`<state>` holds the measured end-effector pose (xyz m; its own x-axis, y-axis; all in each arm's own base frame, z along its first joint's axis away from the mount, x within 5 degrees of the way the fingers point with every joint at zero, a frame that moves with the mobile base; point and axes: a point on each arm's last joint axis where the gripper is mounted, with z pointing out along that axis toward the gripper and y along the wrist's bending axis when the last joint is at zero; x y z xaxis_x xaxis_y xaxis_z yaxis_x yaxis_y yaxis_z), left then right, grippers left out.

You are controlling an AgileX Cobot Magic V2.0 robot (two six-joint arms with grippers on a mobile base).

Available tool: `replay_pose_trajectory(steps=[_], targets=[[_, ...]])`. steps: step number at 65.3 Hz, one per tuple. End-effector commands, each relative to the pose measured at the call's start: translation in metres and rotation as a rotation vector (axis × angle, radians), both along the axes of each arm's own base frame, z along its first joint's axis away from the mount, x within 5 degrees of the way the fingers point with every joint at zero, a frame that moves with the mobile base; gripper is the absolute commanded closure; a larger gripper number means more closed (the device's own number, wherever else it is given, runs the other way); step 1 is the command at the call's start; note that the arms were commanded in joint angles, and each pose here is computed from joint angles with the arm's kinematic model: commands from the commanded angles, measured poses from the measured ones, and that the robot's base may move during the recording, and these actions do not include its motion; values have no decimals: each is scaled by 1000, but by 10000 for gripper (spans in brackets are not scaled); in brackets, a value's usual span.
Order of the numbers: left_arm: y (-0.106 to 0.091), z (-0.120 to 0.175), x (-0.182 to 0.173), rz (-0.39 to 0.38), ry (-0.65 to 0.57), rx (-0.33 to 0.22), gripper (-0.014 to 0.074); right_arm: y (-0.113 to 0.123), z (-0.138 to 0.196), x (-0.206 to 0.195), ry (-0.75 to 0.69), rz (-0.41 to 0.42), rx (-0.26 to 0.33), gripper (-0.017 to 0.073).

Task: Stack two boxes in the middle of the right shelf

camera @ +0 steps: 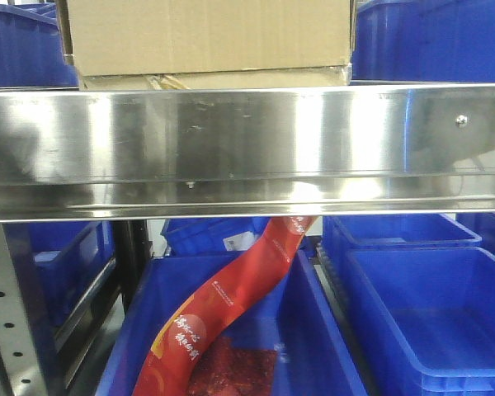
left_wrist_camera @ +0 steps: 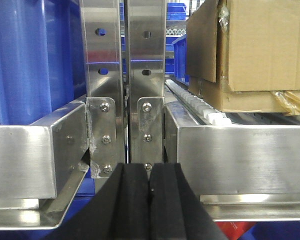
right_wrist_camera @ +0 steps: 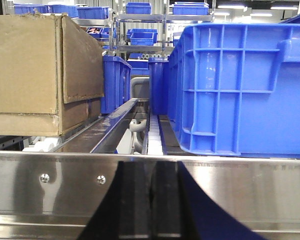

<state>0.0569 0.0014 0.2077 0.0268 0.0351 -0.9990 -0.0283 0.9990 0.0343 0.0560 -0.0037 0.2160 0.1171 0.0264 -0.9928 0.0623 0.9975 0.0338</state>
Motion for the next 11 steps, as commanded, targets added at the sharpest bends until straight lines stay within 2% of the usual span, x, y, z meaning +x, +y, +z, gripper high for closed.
replay_pose_trajectory(steps=[1,11], targets=[[0,2,-1,4,-25,-5,704,0,2,-1,-24,0,-6,720],[0,2,-1,4,-25,-5,704,0,2,-1,-24,0,-6,720]])
